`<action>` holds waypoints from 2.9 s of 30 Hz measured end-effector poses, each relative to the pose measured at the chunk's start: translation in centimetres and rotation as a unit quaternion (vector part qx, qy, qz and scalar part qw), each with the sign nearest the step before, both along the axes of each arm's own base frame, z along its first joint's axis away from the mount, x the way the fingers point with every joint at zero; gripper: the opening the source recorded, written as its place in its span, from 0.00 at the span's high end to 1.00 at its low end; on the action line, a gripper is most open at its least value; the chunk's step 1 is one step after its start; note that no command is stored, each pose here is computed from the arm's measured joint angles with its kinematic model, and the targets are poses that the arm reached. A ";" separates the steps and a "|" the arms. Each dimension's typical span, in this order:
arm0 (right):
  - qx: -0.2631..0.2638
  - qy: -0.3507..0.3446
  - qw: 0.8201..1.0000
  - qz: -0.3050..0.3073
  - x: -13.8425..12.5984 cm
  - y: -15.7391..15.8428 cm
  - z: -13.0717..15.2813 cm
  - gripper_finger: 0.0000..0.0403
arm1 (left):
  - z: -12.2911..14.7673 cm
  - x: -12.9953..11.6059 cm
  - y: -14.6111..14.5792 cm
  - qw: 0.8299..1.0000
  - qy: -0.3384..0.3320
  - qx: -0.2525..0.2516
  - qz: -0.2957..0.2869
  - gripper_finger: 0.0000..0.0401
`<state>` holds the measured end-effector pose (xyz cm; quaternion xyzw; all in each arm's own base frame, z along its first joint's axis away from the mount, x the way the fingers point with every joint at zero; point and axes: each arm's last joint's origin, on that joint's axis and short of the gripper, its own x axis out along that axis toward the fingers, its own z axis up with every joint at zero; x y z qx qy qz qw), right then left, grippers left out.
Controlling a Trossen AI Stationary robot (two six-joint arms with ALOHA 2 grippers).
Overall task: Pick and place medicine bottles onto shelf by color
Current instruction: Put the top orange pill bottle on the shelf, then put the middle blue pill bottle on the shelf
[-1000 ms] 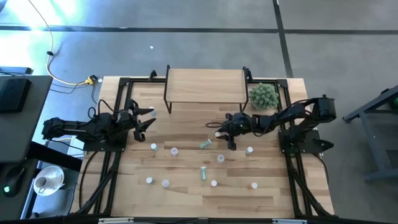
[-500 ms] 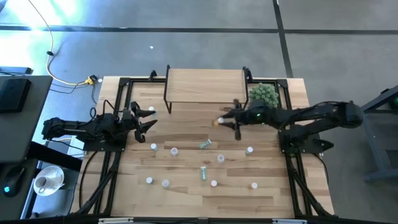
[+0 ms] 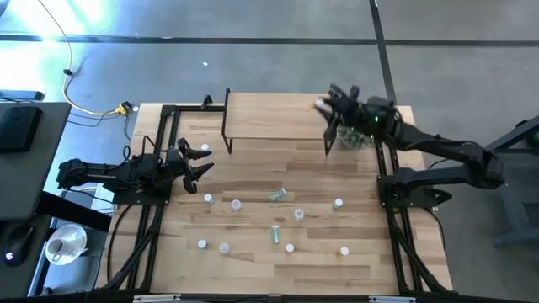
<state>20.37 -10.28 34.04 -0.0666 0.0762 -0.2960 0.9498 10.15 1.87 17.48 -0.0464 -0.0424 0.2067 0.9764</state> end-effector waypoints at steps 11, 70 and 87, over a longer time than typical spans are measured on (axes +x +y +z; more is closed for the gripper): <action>0.096 0.039 0.990 -0.095 1.1 -4.8 -0.5 0.74 | -0.7 0.0 0.0 0.998 0.015 -0.054 -0.003 0.50; 0.171 0.073 0.976 -0.111 0.3 -7.0 -2.6 0.50 | 0.4 -0.1 0.1 0.999 0.001 0.045 0.025 0.50; 0.256 0.173 0.945 0.110 -1.0 2.7 -1.7 0.50 | 0.4 -0.1 0.1 0.999 -0.002 0.041 0.015 0.50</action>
